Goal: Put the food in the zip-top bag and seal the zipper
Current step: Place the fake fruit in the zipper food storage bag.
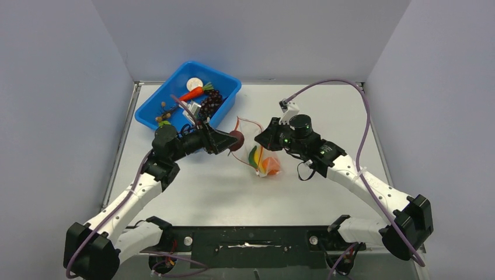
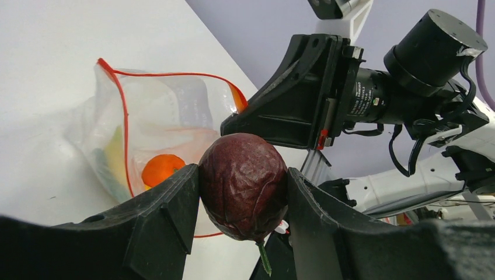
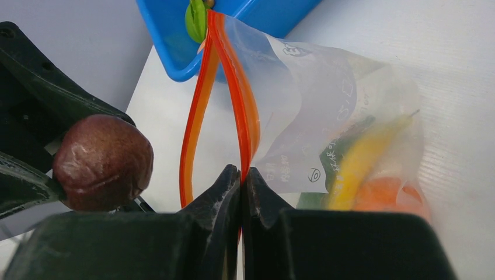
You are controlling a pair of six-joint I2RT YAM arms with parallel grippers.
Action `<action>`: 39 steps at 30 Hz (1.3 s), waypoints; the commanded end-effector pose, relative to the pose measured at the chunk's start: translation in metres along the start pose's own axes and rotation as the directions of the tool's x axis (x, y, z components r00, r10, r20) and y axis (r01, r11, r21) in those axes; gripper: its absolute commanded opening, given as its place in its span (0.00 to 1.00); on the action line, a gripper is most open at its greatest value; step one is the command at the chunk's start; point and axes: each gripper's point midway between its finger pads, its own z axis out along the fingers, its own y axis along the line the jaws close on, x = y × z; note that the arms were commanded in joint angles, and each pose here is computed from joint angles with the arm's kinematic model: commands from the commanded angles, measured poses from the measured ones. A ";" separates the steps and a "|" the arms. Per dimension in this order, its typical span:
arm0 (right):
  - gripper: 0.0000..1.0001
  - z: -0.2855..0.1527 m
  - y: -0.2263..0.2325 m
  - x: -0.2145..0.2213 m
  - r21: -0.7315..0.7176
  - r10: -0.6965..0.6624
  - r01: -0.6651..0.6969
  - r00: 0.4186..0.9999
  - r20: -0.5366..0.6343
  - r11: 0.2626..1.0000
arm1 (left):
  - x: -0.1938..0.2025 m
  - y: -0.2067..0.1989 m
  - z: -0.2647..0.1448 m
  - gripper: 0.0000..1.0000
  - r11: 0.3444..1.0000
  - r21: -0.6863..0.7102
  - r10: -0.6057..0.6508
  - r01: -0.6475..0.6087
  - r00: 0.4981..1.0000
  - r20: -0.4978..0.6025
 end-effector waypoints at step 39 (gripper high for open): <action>0.00 -0.023 0.024 -0.034 -0.079 -0.008 0.019 0.992 0.128 0.997 | -0.019 0.008 0.006 0.68 0.973 -0.212 0.112 -0.092 0.990 0.086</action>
